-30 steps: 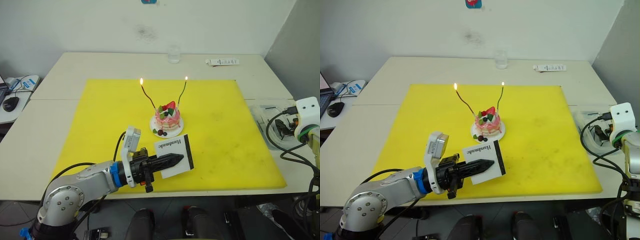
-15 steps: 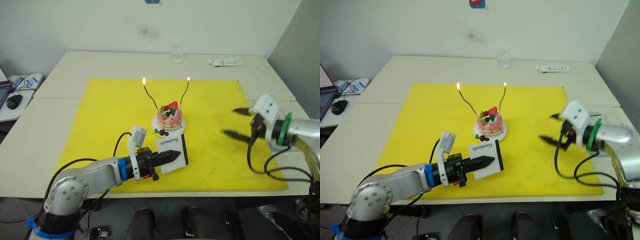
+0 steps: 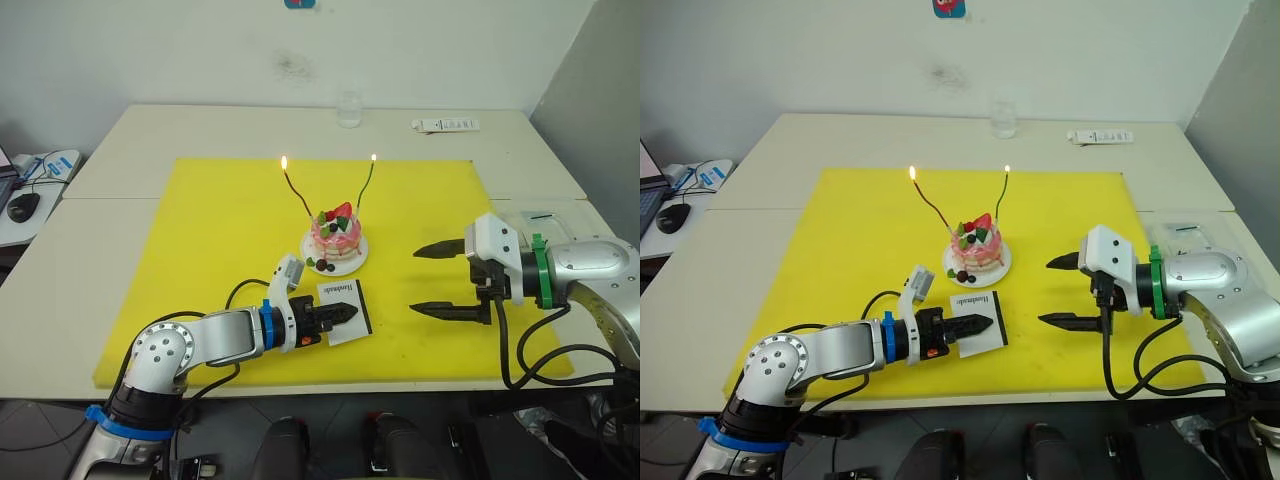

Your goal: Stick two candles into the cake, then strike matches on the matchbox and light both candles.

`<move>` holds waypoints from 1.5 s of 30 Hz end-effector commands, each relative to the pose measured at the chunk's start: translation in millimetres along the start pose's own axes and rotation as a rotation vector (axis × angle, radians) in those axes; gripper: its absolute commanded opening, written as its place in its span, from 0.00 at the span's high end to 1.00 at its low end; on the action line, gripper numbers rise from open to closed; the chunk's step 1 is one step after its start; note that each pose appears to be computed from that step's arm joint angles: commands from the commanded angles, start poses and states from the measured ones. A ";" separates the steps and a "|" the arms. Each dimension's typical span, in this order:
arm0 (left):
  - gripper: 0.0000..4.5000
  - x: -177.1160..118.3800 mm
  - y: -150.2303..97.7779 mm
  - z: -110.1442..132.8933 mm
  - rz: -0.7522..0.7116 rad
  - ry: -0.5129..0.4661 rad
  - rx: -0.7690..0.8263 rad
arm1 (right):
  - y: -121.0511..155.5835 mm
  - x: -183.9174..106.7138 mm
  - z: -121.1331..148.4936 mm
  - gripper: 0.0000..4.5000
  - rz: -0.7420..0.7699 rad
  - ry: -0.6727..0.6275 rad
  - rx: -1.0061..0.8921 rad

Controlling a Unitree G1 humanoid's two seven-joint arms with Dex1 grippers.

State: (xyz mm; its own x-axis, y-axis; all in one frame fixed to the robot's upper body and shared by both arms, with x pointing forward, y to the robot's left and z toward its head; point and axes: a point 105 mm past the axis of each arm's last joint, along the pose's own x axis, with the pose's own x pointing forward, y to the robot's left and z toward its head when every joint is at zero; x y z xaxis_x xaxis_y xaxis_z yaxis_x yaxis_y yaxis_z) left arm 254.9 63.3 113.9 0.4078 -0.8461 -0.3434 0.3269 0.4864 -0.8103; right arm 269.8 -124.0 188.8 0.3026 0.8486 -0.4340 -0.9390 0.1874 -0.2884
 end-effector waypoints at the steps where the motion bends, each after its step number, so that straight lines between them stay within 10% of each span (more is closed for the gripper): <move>1: 1.00 0.4 -3.6 -1.9 -0.006 0.034 -0.012 | 1.2 1.7 12.4 0.01 0.003 -0.028 -0.041; 14: 1.00 6.7 7.2 7.2 0.064 0.077 -0.010 | -0.9 4.2 10.3 0.01 -0.028 -0.030 -0.029; 28: 0.04 -22.4 19.5 21.1 0.150 -0.025 0.010 | -9.7 7.5 8.1 0.00 -0.029 -0.036 -0.027; 32: 0.00 -49.1 28.8 30.8 0.262 -0.105 0.046 | -14.4 7.1 4.6 0.00 -0.033 -0.034 -0.027; 36: 0.00 -81.3 27.3 48.3 0.352 -0.138 0.244 | -19.6 4.7 -1.8 0.00 -0.045 -0.030 -0.014; 41: 0.00 -128.1 21.9 87.0 0.397 -0.218 0.867 | -33.9 -11.5 -15.5 0.00 -0.126 -0.025 0.041; 45: 0.00 -167.7 45.3 109.4 0.502 -0.306 0.986 | -48.4 -27.5 -24.8 0.00 -0.247 -0.092 0.099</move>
State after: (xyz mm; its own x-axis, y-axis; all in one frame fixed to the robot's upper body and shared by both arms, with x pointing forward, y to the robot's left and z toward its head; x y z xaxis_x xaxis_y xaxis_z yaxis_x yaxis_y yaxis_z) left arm 287.8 238.0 165.9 0.7779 -0.5044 -0.3747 0.5646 0.8229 0.0644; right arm 309.1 -162.2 177.5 0.4691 0.8087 -0.3548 -0.8814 0.4034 -0.2459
